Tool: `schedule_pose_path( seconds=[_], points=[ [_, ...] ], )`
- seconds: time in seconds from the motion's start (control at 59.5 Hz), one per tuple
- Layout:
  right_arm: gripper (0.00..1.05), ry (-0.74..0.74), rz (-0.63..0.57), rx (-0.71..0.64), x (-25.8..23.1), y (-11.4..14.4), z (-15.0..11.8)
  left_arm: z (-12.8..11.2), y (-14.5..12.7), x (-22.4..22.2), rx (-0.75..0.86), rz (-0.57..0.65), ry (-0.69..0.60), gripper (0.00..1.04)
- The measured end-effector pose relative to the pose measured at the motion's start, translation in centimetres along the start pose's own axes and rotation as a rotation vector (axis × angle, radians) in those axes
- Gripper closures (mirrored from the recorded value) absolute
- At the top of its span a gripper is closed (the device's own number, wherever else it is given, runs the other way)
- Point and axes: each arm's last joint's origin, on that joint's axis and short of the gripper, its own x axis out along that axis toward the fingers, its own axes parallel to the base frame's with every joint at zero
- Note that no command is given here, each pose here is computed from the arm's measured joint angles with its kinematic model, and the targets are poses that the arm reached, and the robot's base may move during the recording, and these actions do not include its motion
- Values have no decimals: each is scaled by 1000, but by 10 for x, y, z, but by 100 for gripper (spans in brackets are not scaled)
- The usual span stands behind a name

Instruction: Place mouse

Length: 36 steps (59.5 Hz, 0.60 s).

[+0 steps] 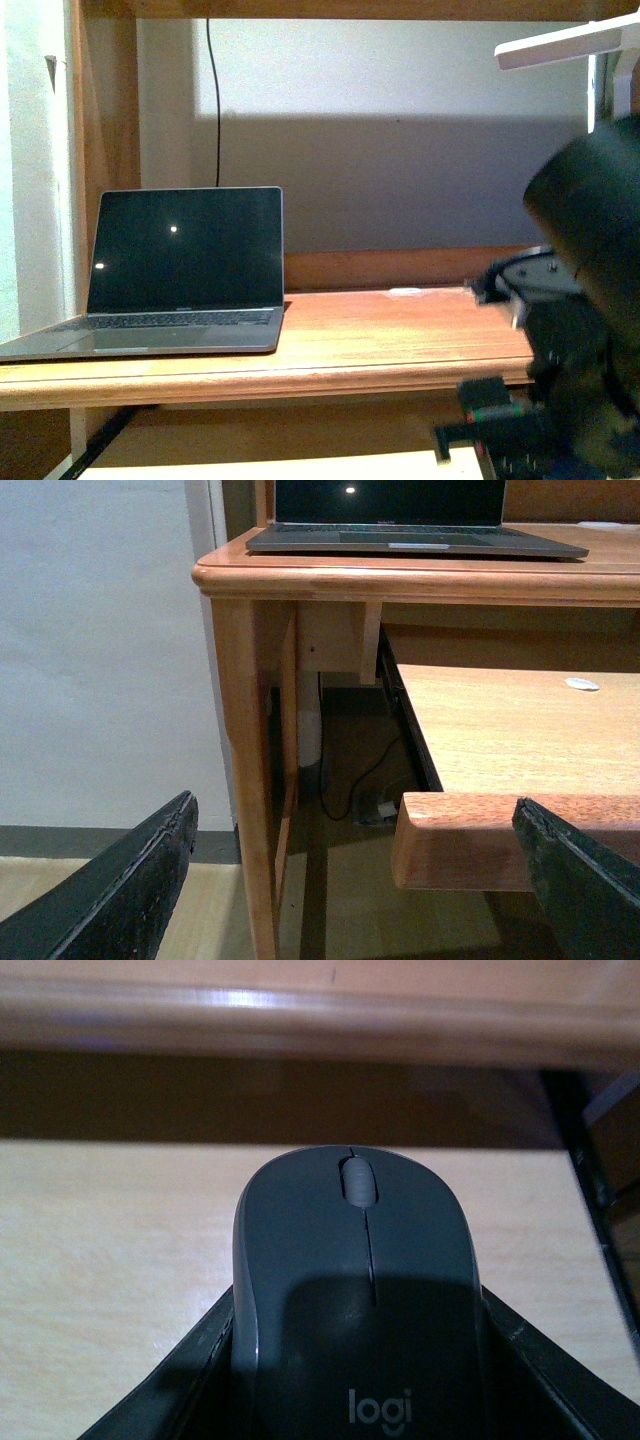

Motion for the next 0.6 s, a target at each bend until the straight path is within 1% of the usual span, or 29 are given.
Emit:
schedule_pose_path(
  seconds=[0.134, 0.252, 0.386, 0.605],
  points=[
    [49, -79, 3, 29, -7, -1, 26, 0, 0, 0, 0, 0, 0, 8],
    [49, -130, -5, 40, -5, 5, 49, 0, 0, 0, 0, 0, 0, 8],
    [49, -148, -37, 22, 13, 23, 72, 0, 0, 0, 0, 0, 0, 8],
    [49, -158, -75, -5, 48, 52, 95, 0, 0, 0, 0, 0, 0, 8]
  ],
)
